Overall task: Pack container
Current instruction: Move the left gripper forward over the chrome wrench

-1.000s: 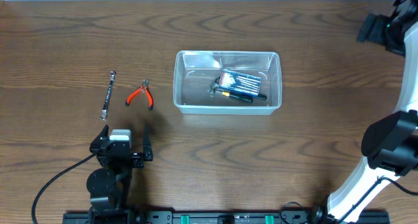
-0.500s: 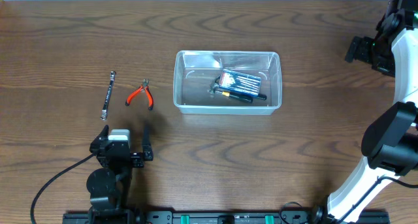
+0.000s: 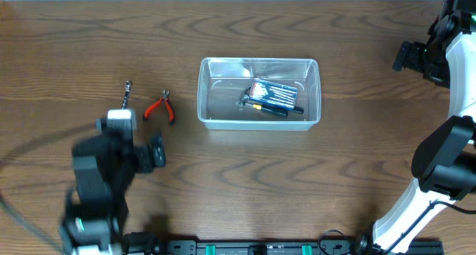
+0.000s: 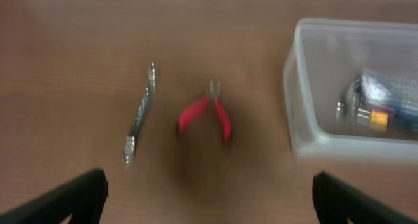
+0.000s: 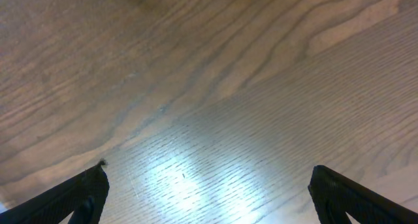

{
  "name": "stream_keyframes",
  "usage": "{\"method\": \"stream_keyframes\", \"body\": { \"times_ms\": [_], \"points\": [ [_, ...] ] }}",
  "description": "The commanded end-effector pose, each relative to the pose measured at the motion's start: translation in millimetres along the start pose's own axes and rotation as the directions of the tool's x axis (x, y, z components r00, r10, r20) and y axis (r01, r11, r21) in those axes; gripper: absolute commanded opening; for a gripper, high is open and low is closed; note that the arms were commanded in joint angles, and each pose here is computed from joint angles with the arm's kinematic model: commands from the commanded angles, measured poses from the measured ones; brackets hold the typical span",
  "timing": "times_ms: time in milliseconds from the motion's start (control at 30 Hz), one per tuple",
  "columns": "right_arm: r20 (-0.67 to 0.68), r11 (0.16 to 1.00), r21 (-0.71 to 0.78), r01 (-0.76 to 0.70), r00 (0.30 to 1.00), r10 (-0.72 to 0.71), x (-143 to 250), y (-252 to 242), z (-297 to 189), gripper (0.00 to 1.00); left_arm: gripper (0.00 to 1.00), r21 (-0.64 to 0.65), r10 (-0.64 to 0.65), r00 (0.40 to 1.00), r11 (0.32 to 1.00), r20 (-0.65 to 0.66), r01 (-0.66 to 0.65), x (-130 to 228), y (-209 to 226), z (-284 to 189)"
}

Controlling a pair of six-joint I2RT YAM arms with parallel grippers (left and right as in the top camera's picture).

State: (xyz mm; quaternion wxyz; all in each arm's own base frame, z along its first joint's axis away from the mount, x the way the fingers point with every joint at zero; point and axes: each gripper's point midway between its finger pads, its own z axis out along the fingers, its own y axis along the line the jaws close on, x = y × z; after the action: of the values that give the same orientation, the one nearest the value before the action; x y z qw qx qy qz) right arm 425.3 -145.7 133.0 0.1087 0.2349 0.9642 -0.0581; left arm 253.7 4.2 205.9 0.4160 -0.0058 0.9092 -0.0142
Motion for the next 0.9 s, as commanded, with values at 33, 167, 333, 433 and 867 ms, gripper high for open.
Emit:
{"method": "stream_keyframes", "body": {
  "times_ms": [33, 167, 333, 433, 867],
  "points": [
    [-0.003, 1.0, 0.005, -0.018, 1.0, 0.018, 0.2, -2.3, 1.9, 0.99, 0.98, 0.015, 0.033, 0.988, 0.999, -0.153, -0.031, -46.6, 1.3, 12.3],
    [-0.003, 1.0, 0.004, -0.017, 1.0, 0.017, 0.3, -2.1, 1.9, 0.99, 0.98, -0.01, 0.023, 0.972, 1.0, -0.233, -0.026, -67.1, 9.0, 32.6],
    [-0.003, 1.0, 0.005, -0.017, 1.0, 0.017, 0.2, -2.2, 1.9, 0.99, 0.98, -0.145, -0.183, 0.942, 0.978, -0.282, 0.147, -75.3, 48.1, 50.1],
    [-0.003, 1.0, 0.005, -0.017, 1.0, 0.017, 0.2, -2.2, 1.9, 0.99, 0.98, -0.216, -0.27, 0.89, 0.956, -0.366, 0.201, -61.4, 77.2, 50.0],
    [-0.003, 1.0, 0.005, -0.017, 1.0, 0.017, 0.2, -2.2, 1.9, 0.99, 0.98, -0.192, -0.263, 0.775, 0.964, -0.574, 0.184, -25.5, 104.2, 79.1]
  ]
}}
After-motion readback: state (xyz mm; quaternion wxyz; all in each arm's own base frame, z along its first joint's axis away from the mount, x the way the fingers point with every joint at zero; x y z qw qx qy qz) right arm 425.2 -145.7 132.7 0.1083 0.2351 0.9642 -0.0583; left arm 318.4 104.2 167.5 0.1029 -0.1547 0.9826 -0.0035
